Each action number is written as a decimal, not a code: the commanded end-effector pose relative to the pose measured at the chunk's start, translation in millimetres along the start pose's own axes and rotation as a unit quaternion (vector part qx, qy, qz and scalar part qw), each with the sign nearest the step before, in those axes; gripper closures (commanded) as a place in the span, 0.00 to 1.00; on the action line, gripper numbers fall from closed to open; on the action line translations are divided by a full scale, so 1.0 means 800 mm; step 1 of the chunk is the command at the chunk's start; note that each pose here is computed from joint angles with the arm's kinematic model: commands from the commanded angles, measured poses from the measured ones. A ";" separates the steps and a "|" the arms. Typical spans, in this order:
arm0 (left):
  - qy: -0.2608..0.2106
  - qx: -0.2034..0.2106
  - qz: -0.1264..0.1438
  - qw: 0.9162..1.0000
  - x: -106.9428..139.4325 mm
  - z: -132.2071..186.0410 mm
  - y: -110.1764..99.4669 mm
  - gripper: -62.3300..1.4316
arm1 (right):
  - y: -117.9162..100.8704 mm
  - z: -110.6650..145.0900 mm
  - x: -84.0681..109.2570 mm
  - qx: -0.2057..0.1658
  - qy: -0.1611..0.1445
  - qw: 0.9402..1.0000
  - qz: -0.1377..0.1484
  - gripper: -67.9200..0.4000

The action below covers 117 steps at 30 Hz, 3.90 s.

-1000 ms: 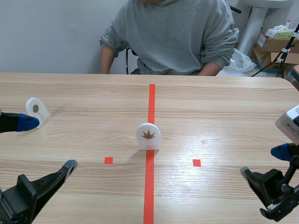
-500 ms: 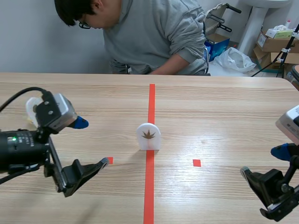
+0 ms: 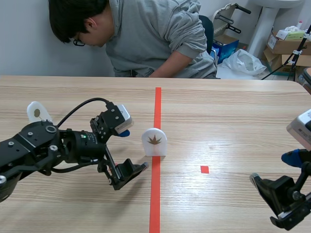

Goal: Do the leaf sorting experiment

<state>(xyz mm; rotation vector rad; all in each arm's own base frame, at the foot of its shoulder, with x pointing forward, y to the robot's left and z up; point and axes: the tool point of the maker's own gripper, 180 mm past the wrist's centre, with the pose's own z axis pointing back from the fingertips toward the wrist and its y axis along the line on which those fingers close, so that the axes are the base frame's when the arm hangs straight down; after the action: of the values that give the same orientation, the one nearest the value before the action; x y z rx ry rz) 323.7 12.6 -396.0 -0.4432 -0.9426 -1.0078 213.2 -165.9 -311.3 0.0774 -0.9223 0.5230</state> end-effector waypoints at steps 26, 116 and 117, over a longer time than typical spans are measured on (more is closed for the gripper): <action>-0.065 0.000 0.020 0.998 0.053 -0.041 -0.008 0.35 | -0.006 0.001 0.013 -0.004 -0.017 1.000 0.007 0.35; -0.050 0.425 0.256 0.867 -0.142 0.240 0.206 0.74 | -0.006 0.001 0.014 -0.004 -0.018 1.000 0.008 0.35; -0.049 0.425 0.255 0.867 -0.143 0.239 0.205 0.68 | -0.006 0.001 0.014 -0.004 -0.018 1.000 0.008 0.35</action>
<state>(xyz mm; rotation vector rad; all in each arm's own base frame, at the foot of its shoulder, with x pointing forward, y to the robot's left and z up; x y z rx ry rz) 349.3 283.4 -381.0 0.0107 -1.1467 -0.0261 213.3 -165.9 -311.2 0.0773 -0.9229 0.5232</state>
